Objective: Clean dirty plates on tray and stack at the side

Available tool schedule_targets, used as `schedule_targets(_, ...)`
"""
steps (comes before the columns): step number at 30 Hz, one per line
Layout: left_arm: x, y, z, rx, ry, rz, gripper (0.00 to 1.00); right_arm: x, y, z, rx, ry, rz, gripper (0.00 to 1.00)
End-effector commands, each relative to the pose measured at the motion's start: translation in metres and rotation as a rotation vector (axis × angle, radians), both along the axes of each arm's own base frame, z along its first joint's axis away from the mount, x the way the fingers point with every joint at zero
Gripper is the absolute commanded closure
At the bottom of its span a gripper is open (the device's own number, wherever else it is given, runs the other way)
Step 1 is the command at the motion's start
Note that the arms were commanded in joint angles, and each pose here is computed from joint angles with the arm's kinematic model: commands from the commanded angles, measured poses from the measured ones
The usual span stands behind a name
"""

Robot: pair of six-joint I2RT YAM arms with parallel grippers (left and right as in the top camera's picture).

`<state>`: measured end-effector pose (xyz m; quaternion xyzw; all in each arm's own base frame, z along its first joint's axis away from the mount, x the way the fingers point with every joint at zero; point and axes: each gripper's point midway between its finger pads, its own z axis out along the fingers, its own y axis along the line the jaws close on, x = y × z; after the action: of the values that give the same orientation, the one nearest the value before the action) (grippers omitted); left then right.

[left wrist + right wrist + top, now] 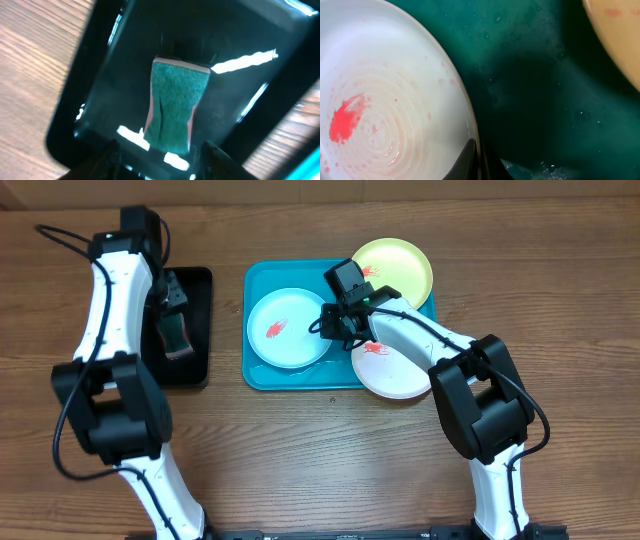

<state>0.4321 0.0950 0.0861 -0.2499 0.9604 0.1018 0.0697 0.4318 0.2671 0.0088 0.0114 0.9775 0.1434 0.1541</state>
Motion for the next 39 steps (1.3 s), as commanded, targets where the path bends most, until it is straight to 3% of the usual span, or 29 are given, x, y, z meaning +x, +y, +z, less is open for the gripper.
schedule_targets(1,-0.004,-0.002,-0.027,-0.017,0.069,-0.036,0.60,-0.006,-0.006,-0.007,-0.045,0.007,0.024,0.96)
schedule_targets(5,-0.008,-0.003,-0.047,-0.024,0.122,-0.036,0.67,-0.005,-0.005,-0.007,-0.045,0.006,0.024,0.96)
schedule_targets(17,-0.013,-0.004,-0.061,-0.081,0.163,-0.088,0.58,-0.005,-0.005,-0.006,-0.043,0.003,0.024,0.96)
schedule_targets(39,-0.016,0.003,-0.062,-0.097,0.169,-0.084,0.64,-0.004,-0.005,-0.006,-0.041,-0.001,0.024,0.96)
